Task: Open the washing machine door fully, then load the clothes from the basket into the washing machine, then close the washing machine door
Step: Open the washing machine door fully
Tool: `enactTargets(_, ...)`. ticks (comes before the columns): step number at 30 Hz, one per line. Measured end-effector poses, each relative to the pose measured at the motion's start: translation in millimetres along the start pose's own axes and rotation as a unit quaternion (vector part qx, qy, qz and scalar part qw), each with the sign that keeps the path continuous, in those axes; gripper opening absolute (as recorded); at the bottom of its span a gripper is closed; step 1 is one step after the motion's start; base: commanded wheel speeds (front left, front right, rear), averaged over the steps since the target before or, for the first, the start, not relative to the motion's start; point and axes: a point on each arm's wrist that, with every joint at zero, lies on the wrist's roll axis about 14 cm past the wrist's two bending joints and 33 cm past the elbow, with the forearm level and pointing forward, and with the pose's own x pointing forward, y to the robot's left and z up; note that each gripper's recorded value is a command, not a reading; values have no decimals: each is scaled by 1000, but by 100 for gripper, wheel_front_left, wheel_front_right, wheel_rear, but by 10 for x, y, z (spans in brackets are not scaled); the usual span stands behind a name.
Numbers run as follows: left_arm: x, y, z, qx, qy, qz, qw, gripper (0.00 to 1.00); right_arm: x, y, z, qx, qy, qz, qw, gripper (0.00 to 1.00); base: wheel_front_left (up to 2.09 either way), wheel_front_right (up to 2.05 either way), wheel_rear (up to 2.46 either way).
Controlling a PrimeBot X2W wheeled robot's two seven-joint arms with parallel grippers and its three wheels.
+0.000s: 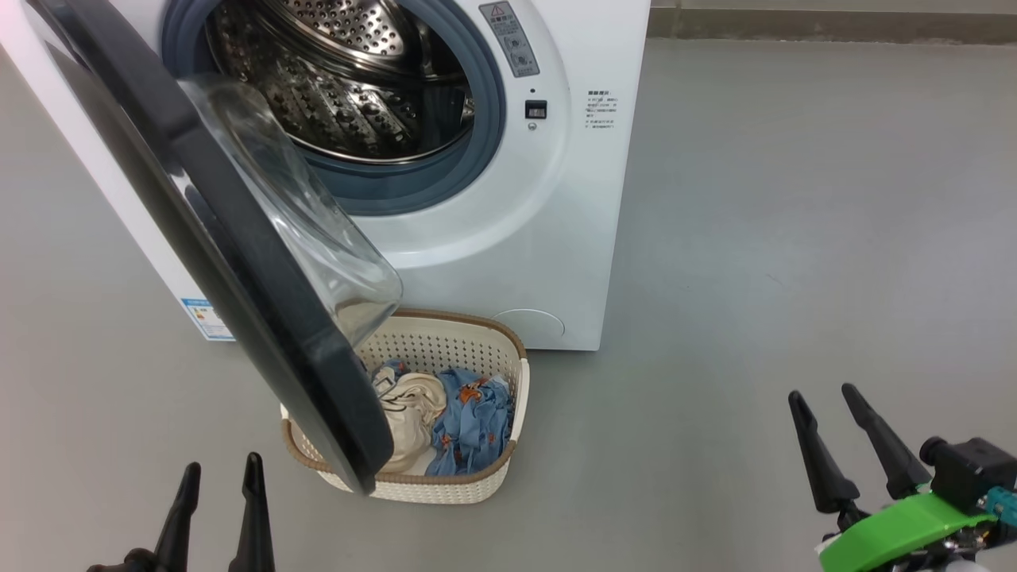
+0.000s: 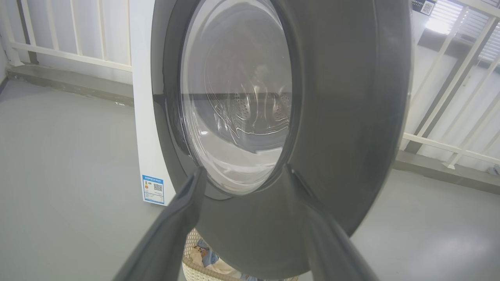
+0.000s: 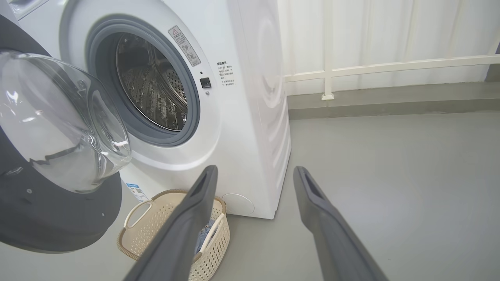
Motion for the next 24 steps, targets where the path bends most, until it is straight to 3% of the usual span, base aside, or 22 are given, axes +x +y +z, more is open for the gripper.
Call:
enactTargets(12, 11, 14, -21, 0, 3, 2, 1000, 100, -122, -19, -203, -4, 25, -14, 1000, 100, 0, 0, 0)
enactTargets(13, 15, 21, -15, 1, 3, 3, 1000, 58, -123, -19, -204, -5, 25, -14, 1000, 100, 0, 0, 0)
enactTargets(14, 19, 40, -1, 1, 0, 6, 1000, 37, -122, -18, -204, -5, 25, -14, 1000, 100, 0, 0, 0)
enactTargets(15, 22, 68, 15, 5, -2, 10, 1000, 0, -122, -16, -206, -4, 25, -14, 1000, 100, 0, 0, 0)
enactTargets(24, 176, -20, 658, 32, -102, -2, 994, 0, -107, 0, -211, -4, 26, -11, 1000, 100, 0, 0, 0)
